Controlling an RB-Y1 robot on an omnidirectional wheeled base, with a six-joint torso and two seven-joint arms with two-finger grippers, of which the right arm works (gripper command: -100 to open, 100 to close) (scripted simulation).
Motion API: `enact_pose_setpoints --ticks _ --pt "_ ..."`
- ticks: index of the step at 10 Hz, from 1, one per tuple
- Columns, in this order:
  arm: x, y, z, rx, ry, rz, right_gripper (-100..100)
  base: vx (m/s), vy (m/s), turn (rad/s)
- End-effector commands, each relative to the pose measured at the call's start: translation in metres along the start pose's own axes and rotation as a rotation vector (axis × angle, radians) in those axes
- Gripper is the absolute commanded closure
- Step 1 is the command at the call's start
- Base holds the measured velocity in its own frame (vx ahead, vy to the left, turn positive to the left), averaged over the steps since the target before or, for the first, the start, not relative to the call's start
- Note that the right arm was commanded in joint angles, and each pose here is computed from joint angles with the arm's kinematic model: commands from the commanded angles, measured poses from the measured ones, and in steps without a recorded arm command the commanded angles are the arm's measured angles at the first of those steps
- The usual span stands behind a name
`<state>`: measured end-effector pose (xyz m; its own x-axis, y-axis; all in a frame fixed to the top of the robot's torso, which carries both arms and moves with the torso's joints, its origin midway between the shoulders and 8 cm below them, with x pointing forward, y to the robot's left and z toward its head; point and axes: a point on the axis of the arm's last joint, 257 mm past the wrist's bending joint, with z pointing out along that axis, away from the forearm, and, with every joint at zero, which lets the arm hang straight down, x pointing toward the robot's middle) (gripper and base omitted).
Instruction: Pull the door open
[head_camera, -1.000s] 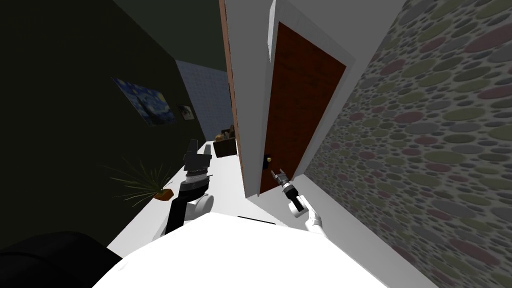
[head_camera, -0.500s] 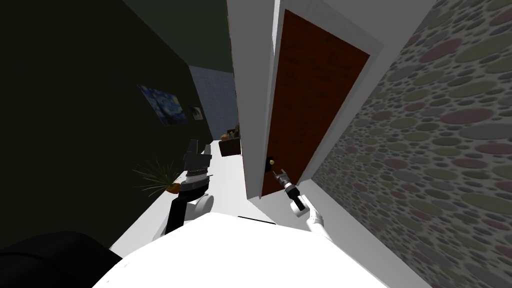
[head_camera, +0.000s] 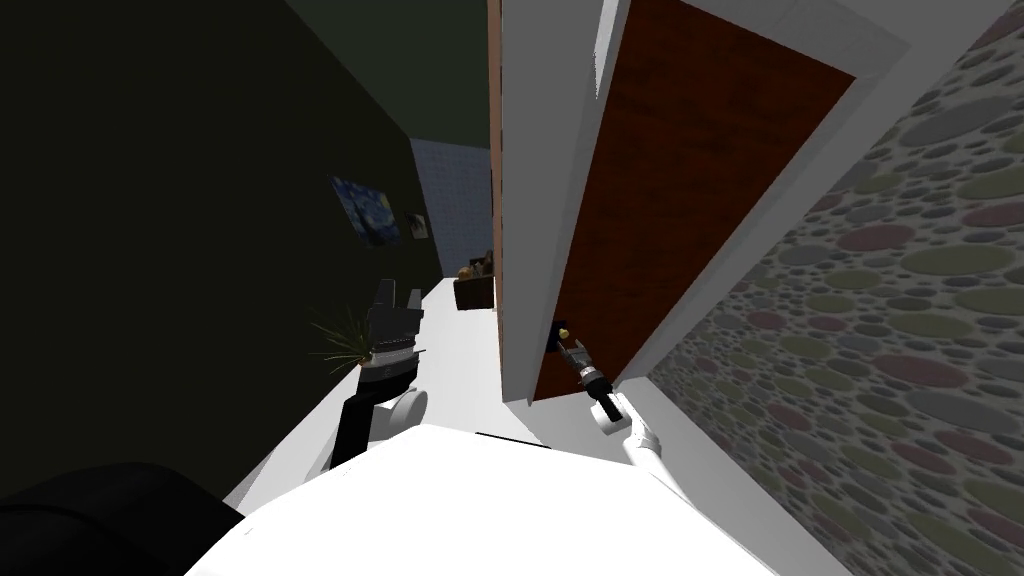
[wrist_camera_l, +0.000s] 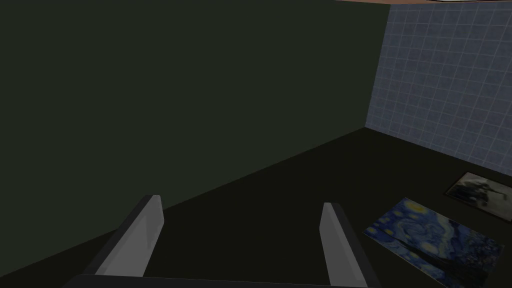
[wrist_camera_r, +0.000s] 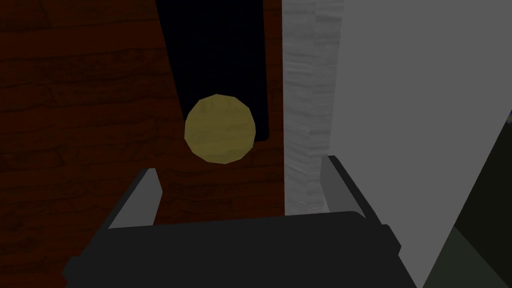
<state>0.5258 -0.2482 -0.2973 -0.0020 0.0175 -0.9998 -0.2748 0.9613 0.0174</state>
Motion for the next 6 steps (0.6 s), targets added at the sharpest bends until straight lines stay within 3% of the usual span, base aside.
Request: enact_pose_setpoints --ticks 1,5,6 --pt "-0.001 -0.020 -0.0048 0.037 -0.001 -0.001 -100 0.073 0.035 0.226" --pt "-0.002 -0.066 -0.0174 0.122 -0.005 0.002 -100 0.073 0.028 0.205" --pt "-0.004 -0.058 -0.0154 0.107 -0.004 0.002 -100 0.042 0.006 0.053"
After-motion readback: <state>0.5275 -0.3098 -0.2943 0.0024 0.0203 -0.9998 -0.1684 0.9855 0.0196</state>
